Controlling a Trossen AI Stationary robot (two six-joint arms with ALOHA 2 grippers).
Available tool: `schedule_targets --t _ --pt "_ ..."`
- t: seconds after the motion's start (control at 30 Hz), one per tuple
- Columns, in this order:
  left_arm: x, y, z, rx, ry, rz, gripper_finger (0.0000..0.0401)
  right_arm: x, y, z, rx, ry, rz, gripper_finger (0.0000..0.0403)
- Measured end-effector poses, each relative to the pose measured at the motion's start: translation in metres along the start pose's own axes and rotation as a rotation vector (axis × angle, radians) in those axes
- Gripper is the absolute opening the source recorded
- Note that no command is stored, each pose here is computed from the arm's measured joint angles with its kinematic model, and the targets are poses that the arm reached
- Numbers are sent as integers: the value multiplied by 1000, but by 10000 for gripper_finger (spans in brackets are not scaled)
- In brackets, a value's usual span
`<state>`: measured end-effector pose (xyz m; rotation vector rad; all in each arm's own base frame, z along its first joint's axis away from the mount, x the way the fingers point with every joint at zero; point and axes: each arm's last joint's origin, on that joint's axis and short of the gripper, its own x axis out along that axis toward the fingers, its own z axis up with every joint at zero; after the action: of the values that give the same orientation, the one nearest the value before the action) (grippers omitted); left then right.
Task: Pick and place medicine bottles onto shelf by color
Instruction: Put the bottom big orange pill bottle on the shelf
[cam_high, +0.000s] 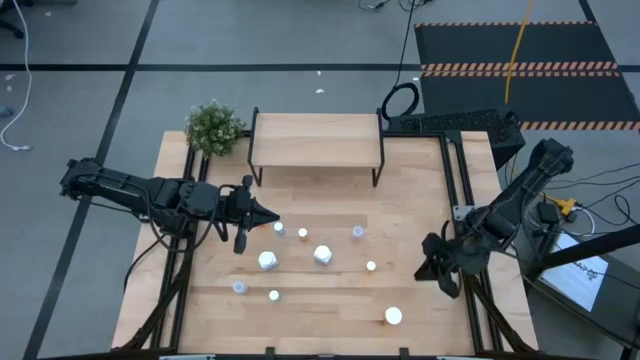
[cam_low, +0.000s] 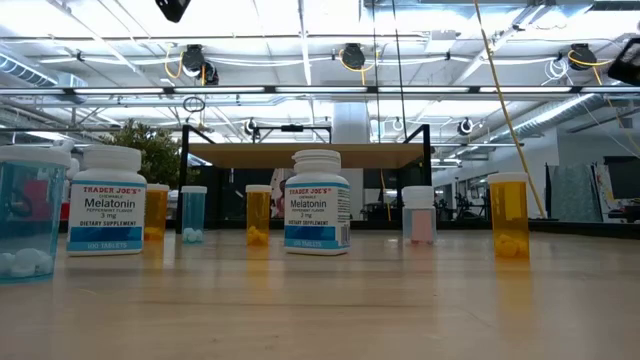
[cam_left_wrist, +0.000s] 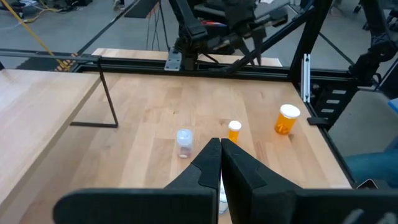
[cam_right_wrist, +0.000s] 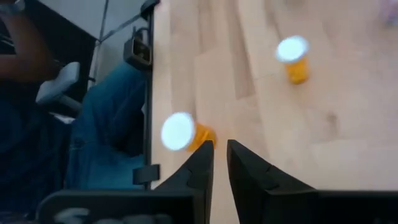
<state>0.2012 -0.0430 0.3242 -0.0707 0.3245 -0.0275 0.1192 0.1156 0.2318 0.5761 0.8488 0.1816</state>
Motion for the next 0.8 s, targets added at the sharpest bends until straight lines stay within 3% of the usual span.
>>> schedule_targets --t 0.2,0.37,0.57,0.8 --pt "6 -1 -1 -1 6 2 15 16 13 -7 -78 -66 3 64" --pt "19 -3 -5 4 30 6 15 39 22 -6 -153 -76 -8 107" --pt "33 -5 -8 5 39 8 15 46 46 13 -203 22 -75 163" --pt "35 -5 -9 6 44 10 15 50 78 37 -256 184 -193 196"
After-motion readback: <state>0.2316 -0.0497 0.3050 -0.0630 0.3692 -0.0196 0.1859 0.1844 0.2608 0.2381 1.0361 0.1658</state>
